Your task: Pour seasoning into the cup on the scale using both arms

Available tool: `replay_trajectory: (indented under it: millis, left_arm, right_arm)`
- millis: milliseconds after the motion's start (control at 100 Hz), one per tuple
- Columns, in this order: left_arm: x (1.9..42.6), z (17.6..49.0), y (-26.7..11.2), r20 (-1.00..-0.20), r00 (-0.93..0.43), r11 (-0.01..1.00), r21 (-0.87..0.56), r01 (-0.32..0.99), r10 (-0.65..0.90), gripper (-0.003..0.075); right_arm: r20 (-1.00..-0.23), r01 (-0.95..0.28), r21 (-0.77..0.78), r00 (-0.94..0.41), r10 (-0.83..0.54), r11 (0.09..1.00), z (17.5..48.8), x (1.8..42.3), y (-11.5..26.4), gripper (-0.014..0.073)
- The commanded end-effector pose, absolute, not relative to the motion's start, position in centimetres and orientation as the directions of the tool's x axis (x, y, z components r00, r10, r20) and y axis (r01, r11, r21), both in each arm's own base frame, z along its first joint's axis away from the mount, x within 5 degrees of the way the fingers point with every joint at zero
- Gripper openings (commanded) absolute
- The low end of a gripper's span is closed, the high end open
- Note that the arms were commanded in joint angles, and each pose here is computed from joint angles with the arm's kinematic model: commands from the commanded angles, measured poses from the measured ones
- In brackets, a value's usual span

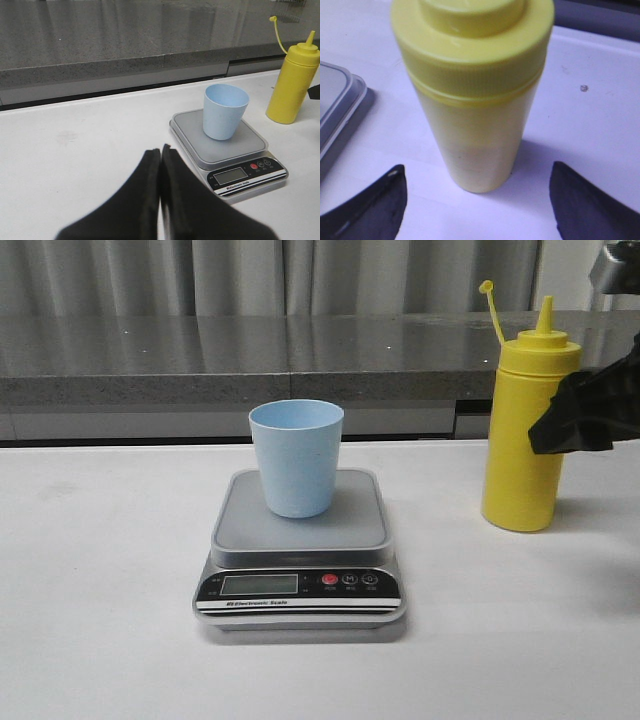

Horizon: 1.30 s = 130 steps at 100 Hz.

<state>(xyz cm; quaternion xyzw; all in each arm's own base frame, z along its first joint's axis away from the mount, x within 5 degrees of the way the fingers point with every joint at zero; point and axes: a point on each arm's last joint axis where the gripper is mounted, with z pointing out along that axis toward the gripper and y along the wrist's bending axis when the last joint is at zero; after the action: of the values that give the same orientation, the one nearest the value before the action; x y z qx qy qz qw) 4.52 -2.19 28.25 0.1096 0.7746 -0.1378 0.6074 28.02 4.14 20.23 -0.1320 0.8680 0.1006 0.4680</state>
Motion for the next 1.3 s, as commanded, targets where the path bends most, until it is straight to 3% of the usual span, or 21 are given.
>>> replay_trajectory:
  millis: [0,130,360,650,770,910,1290]
  left_arm:
    - [4.6,29.8,-2.1,-0.986,-0.157,0.938,-0.103,0.331,-0.053,-0.0020]
    - [4.6,29.8,-2.1,-0.986,-0.157,0.938,-0.103,0.331,-0.053,-0.0020]
    - [4.6,29.8,-2.1,-0.986,-0.157,0.938,-0.103,0.331,-0.053,-0.0020]
    - [4.6,29.8,-2.1,-0.986,-0.157,0.938,-0.103,0.331,-0.053,-0.0020]
    - [4.6,29.8,-2.1,-0.986,-0.157,0.938,-0.103,0.331,-0.053,-0.0020]
    - [4.6,29.8,-2.1,-0.986,-0.157,0.938,-0.103,0.331,-0.053,-0.0020]
    - [4.6,29.8,-2.1,-0.986,-0.157,0.938,-0.103,0.331,-0.053,-0.0020]
  right_arm:
    - [-0.892,-0.329,0.067,-0.444,-0.091,0.942,22.8,26.9,4.2,0.0580]
    - [-0.909,-0.311,0.085,-0.414,-0.054,0.947,23.8,24.4,3.9,0.0549]
    - [-0.944,-0.281,0.081,-0.330,-0.018,0.956,25.6,20.4,3.4,0.0264]
    - [-0.979,-0.285,0.048,-0.203,-0.012,0.957,27.2,16.7,3.1,0.0097]
    - [-0.989,-0.278,0.032,-0.150,-0.010,0.960,28.0,15.6,3.0,-0.0074]
    - [-0.996,-0.304,0.027,-0.092,-0.001,0.952,28.8,14.9,3.2,-0.0069]
    - [-0.996,-0.303,0.058,-0.089,0.033,0.951,29.0,14.9,3.2,-0.0069]
